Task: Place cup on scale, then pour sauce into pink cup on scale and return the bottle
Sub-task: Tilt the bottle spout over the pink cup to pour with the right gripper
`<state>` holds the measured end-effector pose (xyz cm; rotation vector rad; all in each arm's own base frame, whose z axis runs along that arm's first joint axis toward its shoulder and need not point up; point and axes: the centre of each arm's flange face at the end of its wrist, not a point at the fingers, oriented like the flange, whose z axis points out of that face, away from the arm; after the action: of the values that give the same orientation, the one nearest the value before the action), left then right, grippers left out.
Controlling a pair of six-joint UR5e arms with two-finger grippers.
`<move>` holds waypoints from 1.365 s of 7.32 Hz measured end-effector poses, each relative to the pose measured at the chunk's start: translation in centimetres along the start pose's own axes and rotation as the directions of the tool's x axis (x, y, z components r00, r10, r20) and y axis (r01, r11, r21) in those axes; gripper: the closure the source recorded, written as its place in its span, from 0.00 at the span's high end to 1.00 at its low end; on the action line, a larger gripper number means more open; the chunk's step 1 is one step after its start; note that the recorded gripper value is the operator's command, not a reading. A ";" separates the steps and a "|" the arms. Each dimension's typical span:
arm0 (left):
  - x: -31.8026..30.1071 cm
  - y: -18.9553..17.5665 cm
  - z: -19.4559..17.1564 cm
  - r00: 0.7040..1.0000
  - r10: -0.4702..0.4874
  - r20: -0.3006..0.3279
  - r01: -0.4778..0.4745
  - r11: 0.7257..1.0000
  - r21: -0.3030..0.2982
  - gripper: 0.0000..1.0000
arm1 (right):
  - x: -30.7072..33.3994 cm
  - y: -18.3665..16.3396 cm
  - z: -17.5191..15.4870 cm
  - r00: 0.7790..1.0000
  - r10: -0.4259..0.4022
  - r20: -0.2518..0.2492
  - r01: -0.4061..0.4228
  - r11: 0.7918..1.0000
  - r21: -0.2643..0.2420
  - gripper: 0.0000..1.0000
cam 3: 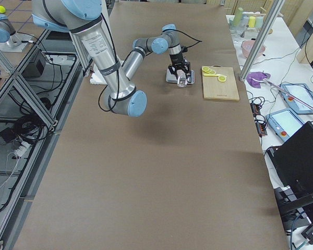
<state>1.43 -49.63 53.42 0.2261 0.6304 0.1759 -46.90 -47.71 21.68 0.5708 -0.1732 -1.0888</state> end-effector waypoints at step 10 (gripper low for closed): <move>-0.5 0.1 0.8 1.000 -0.009 0.000 0.009 1.000 -0.014 0.98 | -0.5 -2.4 -2.3 0.979 -0.153 -0.136 0.108 0.951 -0.290 0.00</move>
<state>1.50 -49.78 54.29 0.2097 0.6303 0.1718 -48.13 -47.32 18.58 0.4129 0.1583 -1.1679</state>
